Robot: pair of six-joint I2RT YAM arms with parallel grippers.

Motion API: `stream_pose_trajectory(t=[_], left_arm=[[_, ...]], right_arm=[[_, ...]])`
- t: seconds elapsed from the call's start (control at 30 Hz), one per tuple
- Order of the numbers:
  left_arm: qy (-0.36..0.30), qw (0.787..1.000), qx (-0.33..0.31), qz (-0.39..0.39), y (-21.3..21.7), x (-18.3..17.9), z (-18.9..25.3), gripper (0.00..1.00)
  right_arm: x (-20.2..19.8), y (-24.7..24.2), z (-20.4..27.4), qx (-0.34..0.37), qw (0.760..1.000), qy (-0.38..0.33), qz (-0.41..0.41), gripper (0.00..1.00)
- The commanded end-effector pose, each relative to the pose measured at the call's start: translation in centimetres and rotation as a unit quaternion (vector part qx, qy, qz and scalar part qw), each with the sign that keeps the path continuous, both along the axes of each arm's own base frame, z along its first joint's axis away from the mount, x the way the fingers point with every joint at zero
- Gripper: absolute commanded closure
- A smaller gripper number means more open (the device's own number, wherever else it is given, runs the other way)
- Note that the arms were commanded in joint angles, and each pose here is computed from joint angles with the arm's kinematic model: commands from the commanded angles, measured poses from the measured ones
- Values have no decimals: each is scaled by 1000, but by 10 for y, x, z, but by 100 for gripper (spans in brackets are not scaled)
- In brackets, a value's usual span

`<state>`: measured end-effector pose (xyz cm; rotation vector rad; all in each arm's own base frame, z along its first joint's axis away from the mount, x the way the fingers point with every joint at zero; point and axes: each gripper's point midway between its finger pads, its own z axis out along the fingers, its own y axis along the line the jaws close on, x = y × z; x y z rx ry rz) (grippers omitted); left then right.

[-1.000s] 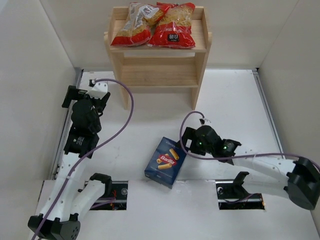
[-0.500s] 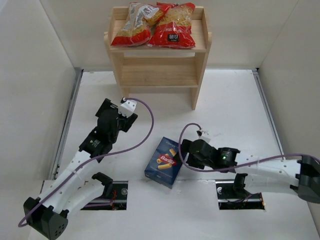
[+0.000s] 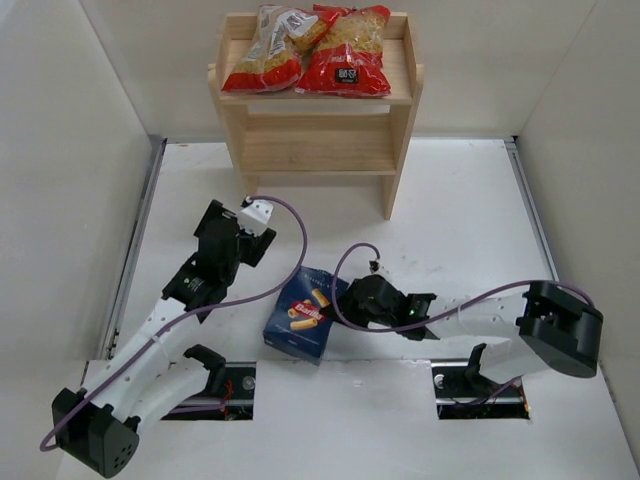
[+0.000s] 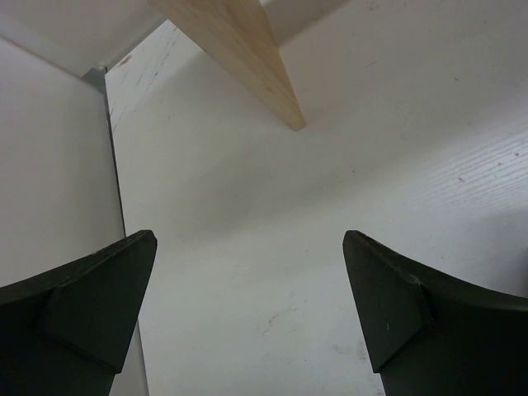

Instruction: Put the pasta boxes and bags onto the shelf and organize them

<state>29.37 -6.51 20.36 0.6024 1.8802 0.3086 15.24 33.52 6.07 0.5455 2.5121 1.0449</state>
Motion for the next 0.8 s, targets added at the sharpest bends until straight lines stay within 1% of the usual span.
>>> stream_pose_trajectory(t=[0.0, 0.03, 0.1, 0.17, 0.3, 0.5, 0.6, 0.77], left_arm=[[-16, 1000, -21, 7, 1, 3, 4, 0], [-17, 1000, -21, 10, 2, 3, 5, 0], [-16, 1000, -20, 16, 7, 2, 6, 0], [-17, 999, -20, 22, 11, 2, 8, 0], [-21, 999, -21, 39, 21, 4, 12, 0], [-32, 997, -23, 73, 39, 11, 25, 0], [-43, 995, -27, 90, 51, 10, 35, 0], [-54, 991, -29, 116, 71, -2, 43, 0]], right_arm=[[2, -21, -45, -40, 999, 27, -25, 96], [9, -18, -42, -30, 999, 21, -29, 100], [20, -11, -27, -11, 1000, -13, -24, 100], [35, -6, 0, 13, 998, -60, -27, 100], [58, -13, 47, 48, 989, -124, -63, 100], [80, -29, 56, 49, 985, -137, -91, 100], [83, -28, 67, 57, 983, -148, -89, 100], [81, -35, 86, 74, 978, -171, -93, 100]])
